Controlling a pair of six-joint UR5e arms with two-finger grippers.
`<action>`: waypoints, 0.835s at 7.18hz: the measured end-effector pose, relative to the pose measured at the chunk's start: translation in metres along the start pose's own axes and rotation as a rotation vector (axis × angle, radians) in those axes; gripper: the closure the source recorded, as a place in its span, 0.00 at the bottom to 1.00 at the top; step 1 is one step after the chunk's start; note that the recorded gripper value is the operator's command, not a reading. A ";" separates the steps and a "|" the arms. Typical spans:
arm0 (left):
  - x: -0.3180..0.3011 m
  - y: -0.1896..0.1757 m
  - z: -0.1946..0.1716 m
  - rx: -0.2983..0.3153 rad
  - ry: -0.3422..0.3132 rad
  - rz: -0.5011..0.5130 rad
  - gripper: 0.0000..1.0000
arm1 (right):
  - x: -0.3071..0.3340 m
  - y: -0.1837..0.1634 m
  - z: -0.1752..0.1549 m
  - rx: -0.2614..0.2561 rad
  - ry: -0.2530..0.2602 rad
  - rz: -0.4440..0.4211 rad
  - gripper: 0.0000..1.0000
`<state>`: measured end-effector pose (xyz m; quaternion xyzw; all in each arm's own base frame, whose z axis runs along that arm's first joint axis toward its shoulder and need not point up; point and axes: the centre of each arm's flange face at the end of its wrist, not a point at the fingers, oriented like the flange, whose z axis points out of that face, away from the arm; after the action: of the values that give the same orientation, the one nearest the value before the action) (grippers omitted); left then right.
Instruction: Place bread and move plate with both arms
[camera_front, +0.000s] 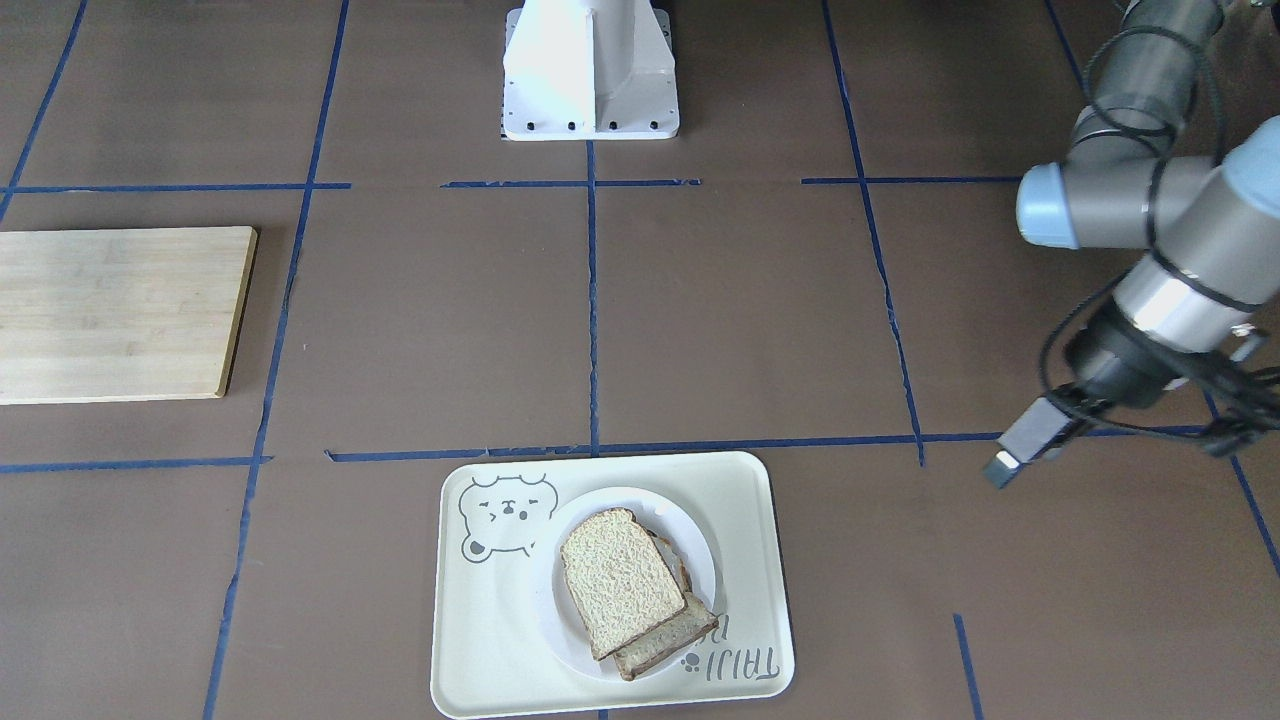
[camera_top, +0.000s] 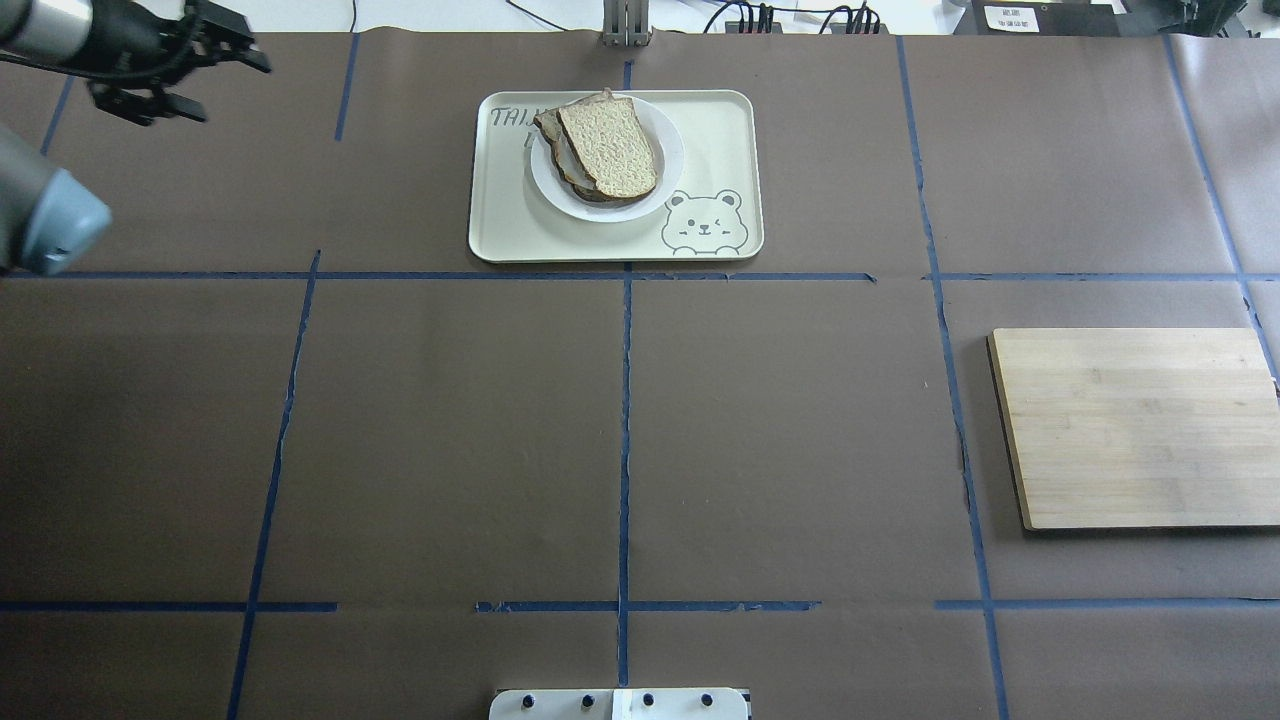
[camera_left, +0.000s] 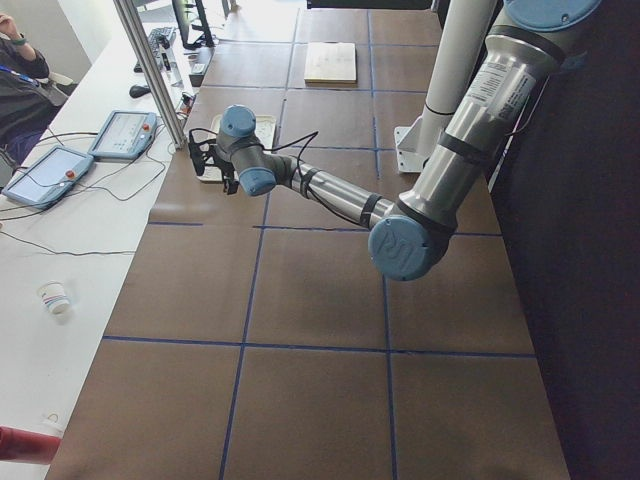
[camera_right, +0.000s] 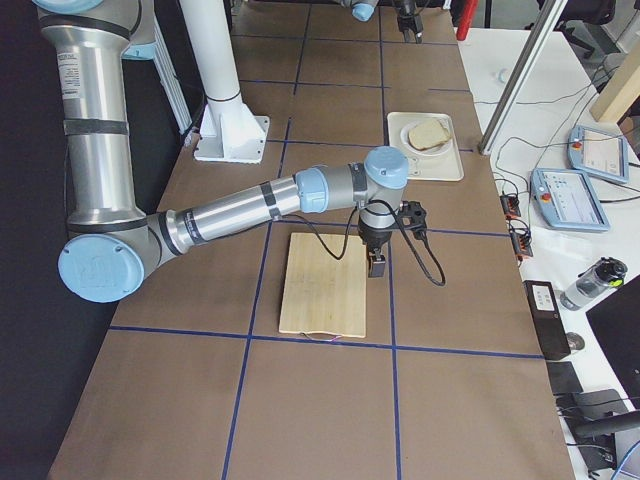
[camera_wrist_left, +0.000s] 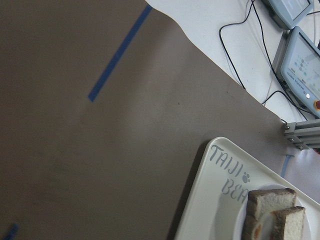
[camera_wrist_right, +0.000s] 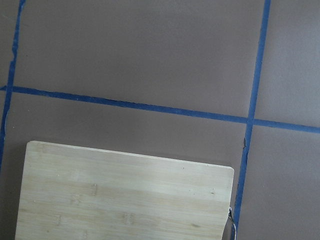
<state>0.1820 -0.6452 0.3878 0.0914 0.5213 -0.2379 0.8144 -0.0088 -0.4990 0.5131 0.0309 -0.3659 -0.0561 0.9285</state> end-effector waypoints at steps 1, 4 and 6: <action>-0.053 -0.029 -0.029 0.013 -0.062 0.107 0.00 | 0.004 0.003 0.004 -0.005 0.001 0.005 0.00; -0.186 -0.075 -0.081 -0.075 -0.284 0.404 0.00 | 0.019 0.013 0.012 -0.021 0.003 0.032 0.00; -0.259 -0.083 -0.109 -0.215 -0.376 0.530 0.00 | 0.038 0.032 0.019 -0.029 -0.013 0.039 0.00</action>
<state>-0.0345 -0.5985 0.5794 0.0917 0.3426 0.0256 0.9346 0.0085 -0.4723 0.5561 0.0100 -0.3717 -0.0434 0.9273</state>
